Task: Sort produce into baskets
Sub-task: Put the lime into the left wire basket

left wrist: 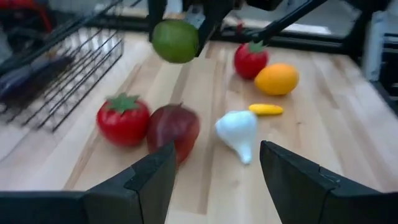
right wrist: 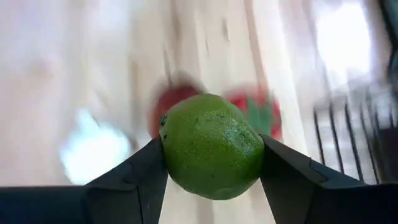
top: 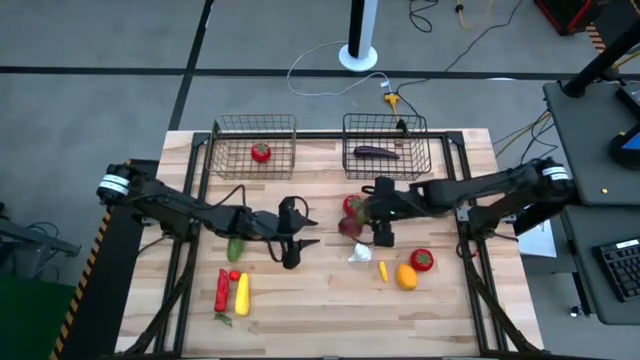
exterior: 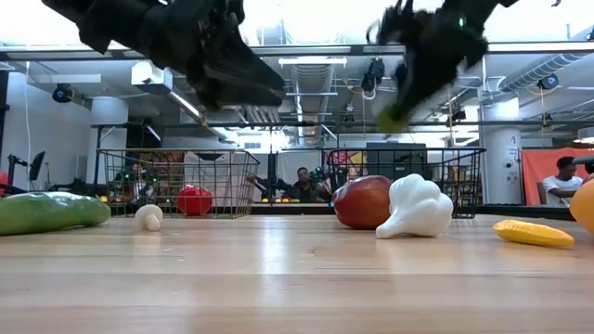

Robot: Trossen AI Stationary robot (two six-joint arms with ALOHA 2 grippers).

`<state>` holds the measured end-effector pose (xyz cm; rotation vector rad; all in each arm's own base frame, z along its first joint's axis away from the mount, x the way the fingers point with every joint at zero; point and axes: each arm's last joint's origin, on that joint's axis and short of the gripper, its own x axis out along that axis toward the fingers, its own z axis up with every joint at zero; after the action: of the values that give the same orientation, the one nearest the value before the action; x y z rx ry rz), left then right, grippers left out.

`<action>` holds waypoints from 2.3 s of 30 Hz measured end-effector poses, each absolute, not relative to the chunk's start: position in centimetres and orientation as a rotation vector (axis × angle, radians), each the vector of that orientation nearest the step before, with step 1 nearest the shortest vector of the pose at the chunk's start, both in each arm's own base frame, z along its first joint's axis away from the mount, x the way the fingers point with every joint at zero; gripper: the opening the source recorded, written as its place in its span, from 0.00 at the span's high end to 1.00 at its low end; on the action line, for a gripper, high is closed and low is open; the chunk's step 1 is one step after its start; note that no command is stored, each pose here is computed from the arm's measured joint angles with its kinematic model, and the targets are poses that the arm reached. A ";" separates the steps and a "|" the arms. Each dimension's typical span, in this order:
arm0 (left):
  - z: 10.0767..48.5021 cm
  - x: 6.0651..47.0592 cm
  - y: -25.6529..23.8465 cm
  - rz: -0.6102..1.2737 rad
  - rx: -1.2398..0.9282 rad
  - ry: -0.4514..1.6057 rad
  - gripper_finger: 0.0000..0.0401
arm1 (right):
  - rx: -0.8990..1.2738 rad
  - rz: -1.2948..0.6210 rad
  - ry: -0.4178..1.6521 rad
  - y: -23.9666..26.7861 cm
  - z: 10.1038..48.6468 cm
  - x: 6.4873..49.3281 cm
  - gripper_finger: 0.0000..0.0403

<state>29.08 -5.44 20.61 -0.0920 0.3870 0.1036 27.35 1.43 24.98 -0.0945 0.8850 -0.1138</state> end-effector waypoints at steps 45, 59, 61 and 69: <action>21.4 31.1 -4.5 0.206 -0.395 0.092 0.46 | -0.729 -0.500 0.467 8.7 20.6 33.5 0.48; 19.6 33.5 -4.2 0.286 -0.359 0.074 0.46 | -0.760 -0.556 0.529 8.4 20.0 33.1 0.48; 19.7 33.5 -4.2 0.286 -0.355 0.073 0.46 | -0.748 -0.568 0.530 8.4 20.0 33.0 0.48; 20.0 33.1 -4.0 0.311 -0.341 0.102 0.45 | -0.765 -0.652 0.534 8.3 20.1 32.9 0.49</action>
<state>33.08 -4.04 20.04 -0.3411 0.1018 0.3105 32.87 8.33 20.10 -0.7649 0.5339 -0.6521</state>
